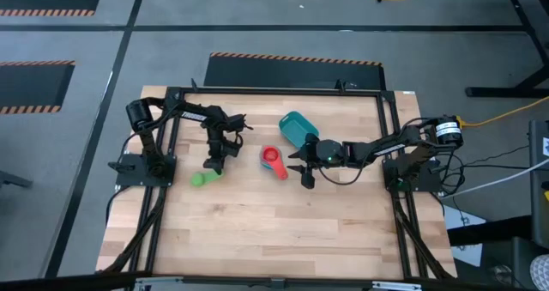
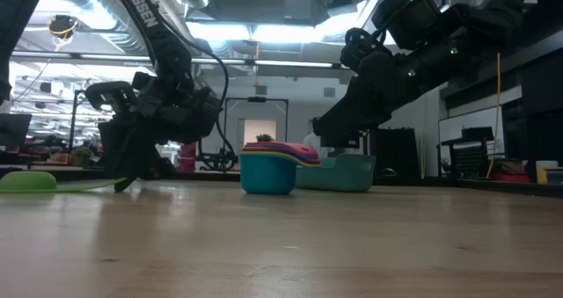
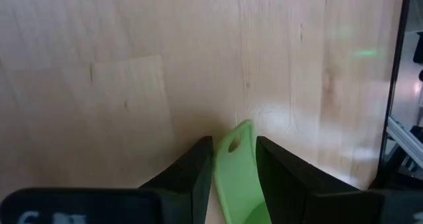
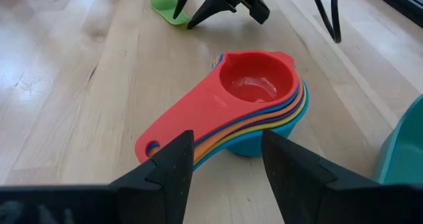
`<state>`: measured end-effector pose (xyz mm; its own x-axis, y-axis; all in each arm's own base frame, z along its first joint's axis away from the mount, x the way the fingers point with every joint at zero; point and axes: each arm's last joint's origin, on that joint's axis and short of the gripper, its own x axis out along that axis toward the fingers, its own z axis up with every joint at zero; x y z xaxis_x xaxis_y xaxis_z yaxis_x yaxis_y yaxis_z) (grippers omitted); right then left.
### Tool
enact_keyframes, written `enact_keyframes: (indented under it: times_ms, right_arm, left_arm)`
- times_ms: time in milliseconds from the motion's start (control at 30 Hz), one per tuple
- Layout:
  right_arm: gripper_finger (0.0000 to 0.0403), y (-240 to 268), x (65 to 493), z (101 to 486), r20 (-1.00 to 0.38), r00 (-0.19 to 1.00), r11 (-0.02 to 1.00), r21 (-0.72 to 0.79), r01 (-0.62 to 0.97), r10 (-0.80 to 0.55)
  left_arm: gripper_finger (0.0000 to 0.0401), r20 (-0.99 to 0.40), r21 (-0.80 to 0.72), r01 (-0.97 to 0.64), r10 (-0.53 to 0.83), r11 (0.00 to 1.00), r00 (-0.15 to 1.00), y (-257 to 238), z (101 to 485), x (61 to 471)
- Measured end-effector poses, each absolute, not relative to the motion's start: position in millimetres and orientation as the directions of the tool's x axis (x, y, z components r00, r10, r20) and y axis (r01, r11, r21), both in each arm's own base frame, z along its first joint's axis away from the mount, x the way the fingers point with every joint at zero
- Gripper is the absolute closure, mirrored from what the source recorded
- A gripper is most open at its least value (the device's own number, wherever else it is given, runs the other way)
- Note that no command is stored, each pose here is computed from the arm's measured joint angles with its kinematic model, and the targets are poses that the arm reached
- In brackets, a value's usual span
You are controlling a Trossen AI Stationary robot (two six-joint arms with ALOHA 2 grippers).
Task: Nest measuring cups in basket
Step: Stack the green measuring cup on top of the red measuring cup
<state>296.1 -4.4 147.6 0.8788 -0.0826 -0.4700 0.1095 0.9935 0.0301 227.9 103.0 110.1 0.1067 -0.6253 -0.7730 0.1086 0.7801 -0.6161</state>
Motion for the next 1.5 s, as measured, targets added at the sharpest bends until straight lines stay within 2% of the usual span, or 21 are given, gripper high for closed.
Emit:
enact_keyframes:
  times_ms: [233,567,700,967,1333,1400,1500]
  right_arm:
    - [0.0221,-4.4,296.1,147.6,-0.470,0.879,0.993,0.030,0.110,-0.083]
    - [0.0221,-4.4,296.1,147.6,-0.470,0.879,0.993,0.030,0.110,-0.083]
    - [0.0221,-4.4,296.0,147.6,-0.470,0.879,0.993,0.030,0.110,-0.083]
    - [0.0221,-4.4,296.0,147.7,-0.470,0.879,0.994,0.028,0.109,-0.083]
    - [0.0221,-4.4,296.0,147.6,-0.470,0.879,0.994,0.026,0.108,-0.083]
    - [0.0221,-3.7,296.0,147.5,-0.471,0.880,0.996,0.040,0.083,-0.054]
    - [0.0221,-1.6,296.0,147.4,-0.472,0.881,0.997,0.076,0.015,0.023]
  left_arm:
    - [0.0290,-0.776,-0.621,0.041,-0.621,0.783,0.111,103.3,110.0,228.4]
    - [0.0291,-0.784,-0.609,0.052,-0.611,0.791,0.107,103.1,109.5,229.2]
    - [0.0311,-0.796,-0.593,0.084,-0.599,0.801,0.090,100.6,109.2,230.3]
    - [0.0393,-0.789,-0.605,0.080,-0.610,0.792,0.073,97.0,108.7,229.9]
    - [0.0398,-0.779,-0.621,0.035,-0.622,0.783,0.083,100.7,122.7,240.5]
    - [0.0398,-0.762,-0.642,0.017,-0.640,0.766,0.099,102.2,131.6,247.0]
    - [0.0399,-0.742,-0.653,0.071,-0.656,0.754,0.139,100.7,149.7,260.9]
